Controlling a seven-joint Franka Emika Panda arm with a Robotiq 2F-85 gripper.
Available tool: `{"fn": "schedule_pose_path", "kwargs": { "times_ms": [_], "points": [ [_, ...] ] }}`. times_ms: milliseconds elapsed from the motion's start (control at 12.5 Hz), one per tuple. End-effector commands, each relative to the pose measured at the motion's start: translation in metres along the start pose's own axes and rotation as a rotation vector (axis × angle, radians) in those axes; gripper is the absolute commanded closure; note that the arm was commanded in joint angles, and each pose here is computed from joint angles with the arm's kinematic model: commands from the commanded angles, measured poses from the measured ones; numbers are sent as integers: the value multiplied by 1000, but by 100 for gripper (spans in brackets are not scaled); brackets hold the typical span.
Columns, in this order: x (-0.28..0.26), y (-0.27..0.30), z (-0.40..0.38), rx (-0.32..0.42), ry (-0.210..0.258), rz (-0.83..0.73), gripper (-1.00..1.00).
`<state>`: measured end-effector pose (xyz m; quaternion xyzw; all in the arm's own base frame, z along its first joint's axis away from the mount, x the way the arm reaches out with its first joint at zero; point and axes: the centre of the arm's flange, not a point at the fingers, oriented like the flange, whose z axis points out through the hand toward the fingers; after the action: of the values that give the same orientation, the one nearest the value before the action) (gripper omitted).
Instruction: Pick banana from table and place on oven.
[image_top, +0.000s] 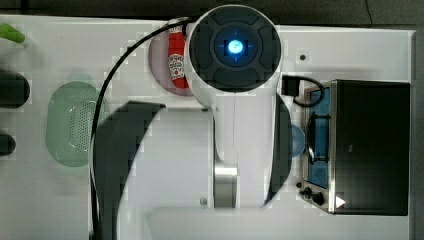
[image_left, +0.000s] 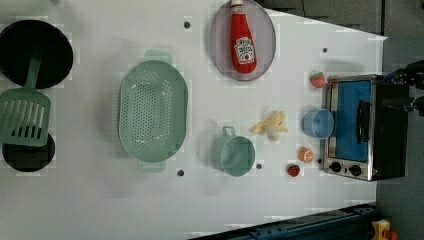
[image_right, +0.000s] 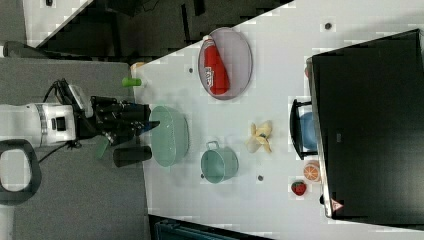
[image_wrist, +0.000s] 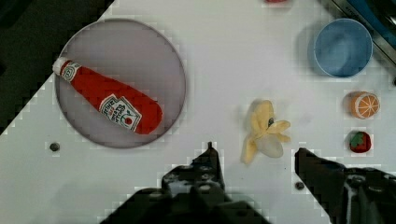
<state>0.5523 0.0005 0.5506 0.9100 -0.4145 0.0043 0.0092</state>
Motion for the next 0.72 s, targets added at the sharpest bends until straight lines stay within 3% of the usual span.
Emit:
{"fn": "schedule_pose_path", "kwargs": {
  "times_ms": [80, 240, 480, 720],
  "points": [
    [-83, 132, -80, 30, 3, 70, -59],
    [-83, 131, -79, 29, 4, 69, -99],
    [-77, 123, -65, 14, -9, 68, -100],
    [-60, 103, -16, -38, -52, 66, -100]
  ]
}}
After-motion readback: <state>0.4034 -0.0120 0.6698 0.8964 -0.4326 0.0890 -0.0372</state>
